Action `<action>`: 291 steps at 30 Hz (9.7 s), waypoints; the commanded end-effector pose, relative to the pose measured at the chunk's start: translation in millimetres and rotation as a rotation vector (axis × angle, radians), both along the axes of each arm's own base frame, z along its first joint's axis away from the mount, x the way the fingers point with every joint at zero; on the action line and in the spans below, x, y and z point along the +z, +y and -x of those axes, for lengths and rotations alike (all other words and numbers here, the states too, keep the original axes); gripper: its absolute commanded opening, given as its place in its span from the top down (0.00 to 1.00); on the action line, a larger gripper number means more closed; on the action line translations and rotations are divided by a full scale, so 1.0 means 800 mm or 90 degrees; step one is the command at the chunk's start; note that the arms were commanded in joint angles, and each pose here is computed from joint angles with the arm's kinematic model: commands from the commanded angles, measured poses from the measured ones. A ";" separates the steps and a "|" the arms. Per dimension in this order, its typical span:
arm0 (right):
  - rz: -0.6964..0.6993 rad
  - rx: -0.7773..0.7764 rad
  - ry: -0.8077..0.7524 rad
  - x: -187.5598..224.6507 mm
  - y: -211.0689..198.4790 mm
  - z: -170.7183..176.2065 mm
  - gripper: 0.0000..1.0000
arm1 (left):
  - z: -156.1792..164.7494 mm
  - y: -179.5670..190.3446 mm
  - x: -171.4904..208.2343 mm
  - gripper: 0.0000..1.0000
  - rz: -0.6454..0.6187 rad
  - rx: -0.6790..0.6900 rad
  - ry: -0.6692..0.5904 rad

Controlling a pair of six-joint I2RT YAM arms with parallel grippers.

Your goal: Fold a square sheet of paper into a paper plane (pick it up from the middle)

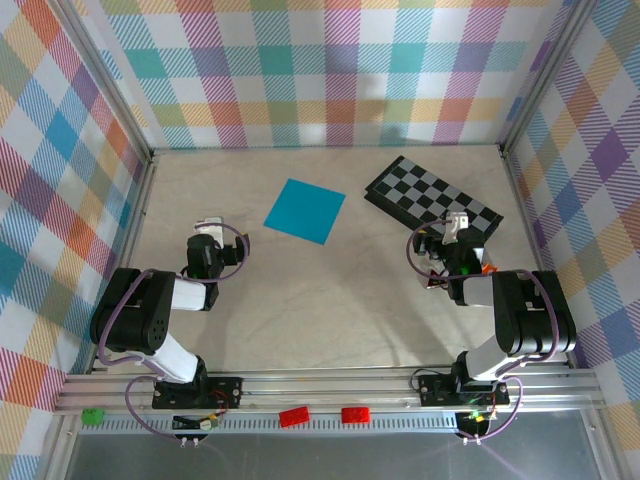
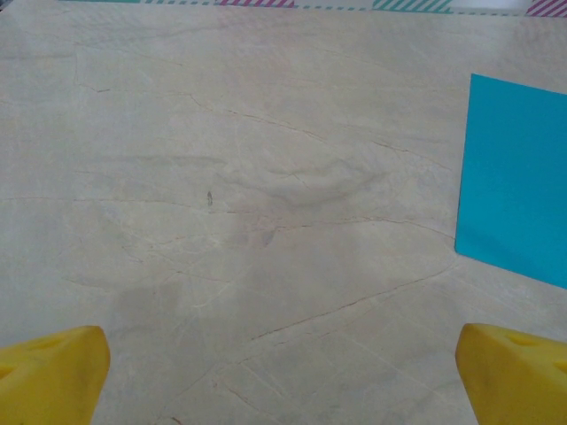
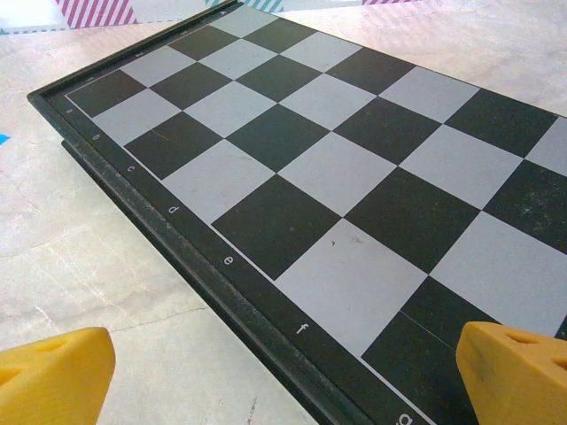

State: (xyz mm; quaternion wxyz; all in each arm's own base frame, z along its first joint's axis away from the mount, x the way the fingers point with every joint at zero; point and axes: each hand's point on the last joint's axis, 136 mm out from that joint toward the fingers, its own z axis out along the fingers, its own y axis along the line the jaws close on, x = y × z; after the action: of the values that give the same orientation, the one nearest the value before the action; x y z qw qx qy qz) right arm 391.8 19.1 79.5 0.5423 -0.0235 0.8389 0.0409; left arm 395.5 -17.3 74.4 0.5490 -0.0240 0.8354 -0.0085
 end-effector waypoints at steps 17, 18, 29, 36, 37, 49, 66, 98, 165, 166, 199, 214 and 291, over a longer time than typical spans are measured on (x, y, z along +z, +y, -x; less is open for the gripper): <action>-0.007 0.007 -0.028 0.015 0.003 -0.008 0.01 | -0.006 0.001 0.009 0.00 0.001 -0.004 -0.014; -0.007 0.008 -0.027 0.015 0.003 -0.008 0.01 | -0.007 0.001 0.009 0.00 0.002 -0.004 -0.014; -0.007 0.016 -0.028 0.015 0.005 -0.008 0.01 | -0.006 0.001 0.009 0.00 0.001 -0.005 -0.015; -0.007 0.060 -0.034 0.024 0.019 -0.004 0.01 | -0.006 0.001 0.009 0.00 0.001 -0.004 -0.014; -0.007 0.061 -0.034 0.026 0.019 -0.004 0.01 | -0.007 0.001 0.009 0.00 0.002 -0.005 -0.014; -0.136 -0.020 0.096 0.079 0.015 0.044 0.01 | 0.028 0.024 0.056 0.00 0.012 0.061 -0.107; -0.454 0.101 0.290 0.090 0.103 0.107 0.01 | -0.036 -0.098 0.121 0.00 0.438 -0.137 0.071; -0.447 -0.027 0.415 0.071 0.083 0.117 0.01 | -0.105 -0.267 -0.064 0.00 0.314 -0.158 0.515; -0.465 0.102 0.469 0.064 0.122 0.208 0.01 | 0.192 -0.238 -0.083 0.00 0.141 -0.145 0.593; -0.470 0.108 0.465 0.064 0.124 0.207 0.01 | 0.195 -0.237 -0.085 0.01 0.155 -0.127 0.591; -0.489 0.215 0.505 0.074 0.160 0.254 0.02 | 0.189 -0.246 -0.053 0.00 -0.089 -0.142 0.621; -0.472 0.203 0.531 0.063 0.158 0.252 0.01 | 0.176 -0.271 -0.073 0.00 -0.057 -0.151 0.651; -0.537 0.103 0.550 0.076 0.190 0.181 0.03 | 0.186 -0.372 -0.018 0.57 0.489 -0.259 0.522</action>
State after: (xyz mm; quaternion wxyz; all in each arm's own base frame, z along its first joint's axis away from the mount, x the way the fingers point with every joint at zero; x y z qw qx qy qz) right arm 247.5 169.1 141.8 0.1181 0.1472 0.8869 0.4217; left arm 247.1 -318.8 71.1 0.1324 -0.0651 0.8968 -0.4170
